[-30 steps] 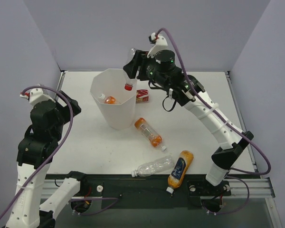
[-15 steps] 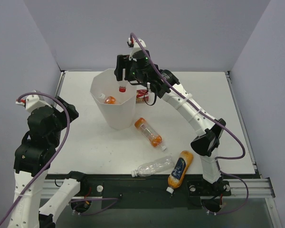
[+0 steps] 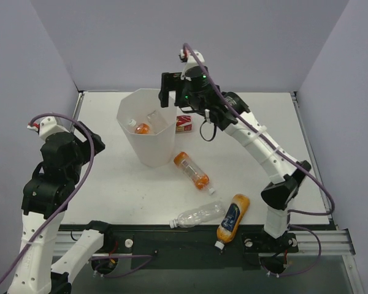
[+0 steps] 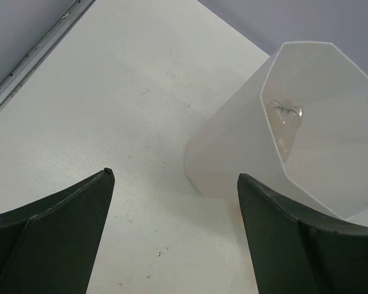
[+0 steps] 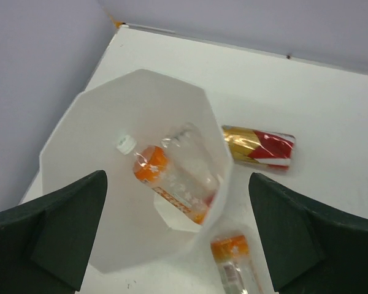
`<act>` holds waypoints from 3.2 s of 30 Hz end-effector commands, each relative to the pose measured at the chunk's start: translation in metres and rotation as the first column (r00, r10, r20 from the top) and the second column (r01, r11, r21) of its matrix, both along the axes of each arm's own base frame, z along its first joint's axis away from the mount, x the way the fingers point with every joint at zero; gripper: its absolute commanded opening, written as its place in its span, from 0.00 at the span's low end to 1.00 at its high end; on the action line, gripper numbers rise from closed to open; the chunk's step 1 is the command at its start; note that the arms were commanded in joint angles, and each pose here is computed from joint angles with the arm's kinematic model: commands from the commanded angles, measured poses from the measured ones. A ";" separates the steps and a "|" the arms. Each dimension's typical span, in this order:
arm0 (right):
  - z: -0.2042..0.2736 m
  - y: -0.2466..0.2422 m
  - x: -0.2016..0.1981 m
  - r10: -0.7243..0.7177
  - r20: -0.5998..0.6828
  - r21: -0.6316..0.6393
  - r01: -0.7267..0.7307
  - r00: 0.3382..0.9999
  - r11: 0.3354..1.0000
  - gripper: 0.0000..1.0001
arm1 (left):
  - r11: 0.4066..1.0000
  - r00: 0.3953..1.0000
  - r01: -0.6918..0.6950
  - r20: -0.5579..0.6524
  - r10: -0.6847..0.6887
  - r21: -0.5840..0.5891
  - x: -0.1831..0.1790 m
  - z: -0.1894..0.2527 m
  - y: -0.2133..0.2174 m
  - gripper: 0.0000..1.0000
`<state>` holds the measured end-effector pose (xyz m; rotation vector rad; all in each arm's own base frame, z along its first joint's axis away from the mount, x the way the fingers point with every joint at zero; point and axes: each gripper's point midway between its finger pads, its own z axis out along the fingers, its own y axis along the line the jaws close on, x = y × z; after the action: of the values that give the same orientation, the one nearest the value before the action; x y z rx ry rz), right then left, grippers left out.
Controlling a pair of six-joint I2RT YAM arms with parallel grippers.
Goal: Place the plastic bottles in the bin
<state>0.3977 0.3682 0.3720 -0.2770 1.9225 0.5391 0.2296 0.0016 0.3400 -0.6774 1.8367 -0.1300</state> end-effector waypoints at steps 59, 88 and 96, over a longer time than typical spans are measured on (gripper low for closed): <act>-0.349 -0.290 -0.256 -0.662 -0.582 -0.275 0.651 0.474 0.708 0.46 | 0.711 0.681 0.697 -0.220 -0.698 -0.095 -0.011 -0.085 -0.190 0.91; 0.094 -0.248 -0.052 -0.622 0.032 0.366 0.570 0.782 0.735 0.41 | 0.867 0.853 0.499 -0.177 -0.490 0.005 -0.027 -0.035 -0.117 0.94; 0.171 -0.142 0.006 -0.421 0.124 0.597 0.272 0.899 0.755 0.42 | 0.908 0.895 0.415 -0.154 -0.419 -0.056 -0.041 -0.039 -0.099 0.95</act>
<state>0.4005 0.1798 0.4757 0.4799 1.6131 0.5063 0.1949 -0.1117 0.2939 -0.1846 2.1653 -0.3808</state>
